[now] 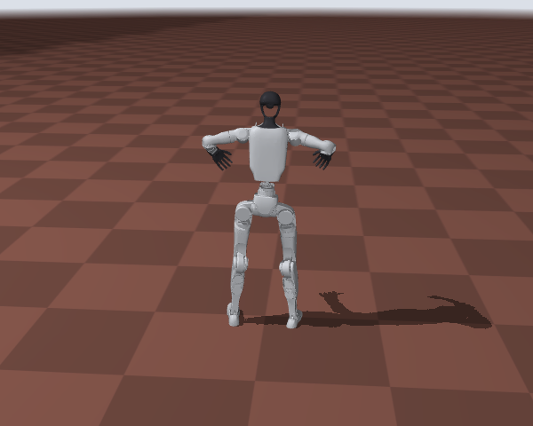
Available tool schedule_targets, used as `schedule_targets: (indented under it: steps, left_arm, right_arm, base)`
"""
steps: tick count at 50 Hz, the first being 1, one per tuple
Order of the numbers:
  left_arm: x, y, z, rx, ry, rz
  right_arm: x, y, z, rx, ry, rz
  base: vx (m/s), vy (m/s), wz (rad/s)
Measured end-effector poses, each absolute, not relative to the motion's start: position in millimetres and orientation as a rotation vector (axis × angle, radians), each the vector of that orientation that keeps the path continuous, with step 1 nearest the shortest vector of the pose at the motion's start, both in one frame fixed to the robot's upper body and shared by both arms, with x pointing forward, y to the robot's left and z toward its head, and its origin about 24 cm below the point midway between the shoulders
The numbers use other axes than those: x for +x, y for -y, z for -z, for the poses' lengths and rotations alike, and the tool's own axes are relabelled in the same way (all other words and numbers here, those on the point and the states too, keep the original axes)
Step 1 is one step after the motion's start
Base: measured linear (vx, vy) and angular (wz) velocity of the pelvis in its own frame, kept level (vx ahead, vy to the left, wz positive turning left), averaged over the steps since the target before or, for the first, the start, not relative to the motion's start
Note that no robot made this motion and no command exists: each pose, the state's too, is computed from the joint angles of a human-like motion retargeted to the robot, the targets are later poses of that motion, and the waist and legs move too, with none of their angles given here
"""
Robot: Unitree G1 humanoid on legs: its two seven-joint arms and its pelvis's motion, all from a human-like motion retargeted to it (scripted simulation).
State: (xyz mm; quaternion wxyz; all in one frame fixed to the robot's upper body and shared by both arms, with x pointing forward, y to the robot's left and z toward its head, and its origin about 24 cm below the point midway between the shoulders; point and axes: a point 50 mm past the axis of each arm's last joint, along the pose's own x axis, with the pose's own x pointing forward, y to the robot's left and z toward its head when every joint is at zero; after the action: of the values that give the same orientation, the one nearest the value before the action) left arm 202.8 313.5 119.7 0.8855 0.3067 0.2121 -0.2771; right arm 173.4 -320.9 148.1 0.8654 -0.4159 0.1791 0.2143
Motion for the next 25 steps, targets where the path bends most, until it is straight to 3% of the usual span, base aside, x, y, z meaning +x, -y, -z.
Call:
schedule_targets:
  steps: [10, 19, 22, 25]
  left_arm:
    - [100, -273, -9, -0.240, -0.883, 0.668]
    - [32, -190, 11, -1.102, -0.858, 0.579]
    - [26, -168, 9, -1.329, -0.839, 0.518]
    - [30, -155, 7, -1.451, -0.844, 0.413]
  right_arm:
    - [90, 275, -12, 0.187, -0.791, -0.495]
    - [17, 188, 23, 1.178, -0.886, -0.404]
    - [22, 170, 22, 1.371, -0.818, -0.323]
    - [36, 161, 19, 1.407, -0.783, -0.241]
  base:
    - [0.07, -0.07, -0.13]
    - [0.13, -0.15, -0.30]
    - [0.15, -0.21, -0.44]
    - [0.17, -0.19, -0.37]
